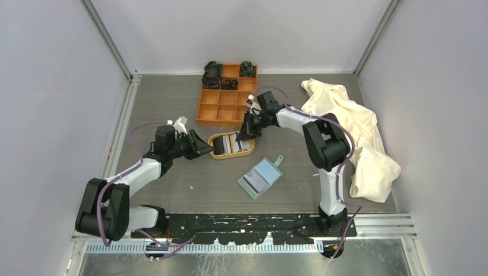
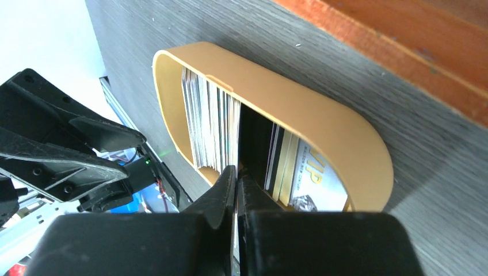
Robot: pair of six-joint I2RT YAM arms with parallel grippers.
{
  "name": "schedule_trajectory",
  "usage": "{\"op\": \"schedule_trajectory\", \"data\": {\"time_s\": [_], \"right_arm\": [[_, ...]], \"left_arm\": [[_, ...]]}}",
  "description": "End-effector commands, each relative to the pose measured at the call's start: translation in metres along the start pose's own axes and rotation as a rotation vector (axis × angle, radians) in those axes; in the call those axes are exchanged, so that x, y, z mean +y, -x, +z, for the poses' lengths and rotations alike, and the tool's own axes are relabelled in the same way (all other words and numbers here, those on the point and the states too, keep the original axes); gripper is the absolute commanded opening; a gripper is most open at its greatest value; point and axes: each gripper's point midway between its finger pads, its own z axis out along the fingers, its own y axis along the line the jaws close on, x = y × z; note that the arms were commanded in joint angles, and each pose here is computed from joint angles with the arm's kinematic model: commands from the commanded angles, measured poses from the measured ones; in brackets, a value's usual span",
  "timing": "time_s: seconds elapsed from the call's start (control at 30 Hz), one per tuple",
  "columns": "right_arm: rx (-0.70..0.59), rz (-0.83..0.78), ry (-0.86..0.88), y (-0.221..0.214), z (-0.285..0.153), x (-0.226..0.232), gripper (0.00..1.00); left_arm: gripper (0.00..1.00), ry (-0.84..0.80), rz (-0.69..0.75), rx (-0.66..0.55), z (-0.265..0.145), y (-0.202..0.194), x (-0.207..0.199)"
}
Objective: Put the credit cards into the card holder
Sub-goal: Pick up the credit card from the storage box.
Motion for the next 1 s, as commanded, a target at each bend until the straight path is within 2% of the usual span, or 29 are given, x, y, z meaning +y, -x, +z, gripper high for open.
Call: {"op": "schedule_trajectory", "data": {"time_s": [0.0, 0.17, 0.3, 0.4, 0.53, 0.63, 0.77, 0.9, 0.97], "right_arm": [[-0.076, -0.122, 0.023, 0.011, -0.033, 0.029, 0.01], [-0.090, -0.157, 0.023, 0.008, -0.045, 0.032, 0.01], [-0.108, -0.206, 0.041, 0.005, -0.059, 0.041, 0.01], [-0.115, -0.257, 0.074, 0.001, -0.070, 0.049, 0.01], [-0.099, -0.351, 0.200, -0.015, -0.090, 0.070, 0.01], [-0.078, -0.443, 0.303, -0.036, -0.104, 0.086, 0.01], [-0.053, -0.549, 0.428, -0.064, -0.120, 0.102, 0.01], [-0.039, -0.644, 0.511, -0.086, -0.131, 0.108, 0.01], [-0.045, -0.685, 0.531, -0.093, -0.137, 0.112, 0.01]], "left_arm": [[0.40, -0.096, 0.026, -0.041, -0.013, 0.003, -0.025], [0.47, -0.171, 0.032, -0.105, -0.028, 0.008, -0.044], [0.71, -0.210, 0.034, -0.183, -0.041, 0.013, -0.054], [0.98, -0.222, -0.017, -0.231, -0.045, 0.013, -0.051], [0.99, -0.360, -0.019, -0.272, -0.053, 0.009, -0.066], [0.92, -0.479, 0.020, -0.277, -0.060, 0.000, -0.082], [0.90, -0.589, 0.181, -0.237, -0.054, -0.034, -0.120], [0.87, -0.601, 0.341, -0.275, -0.043, -0.054, -0.141], [0.85, -0.600, 0.371, -0.288, -0.040, -0.056, -0.143]]}}
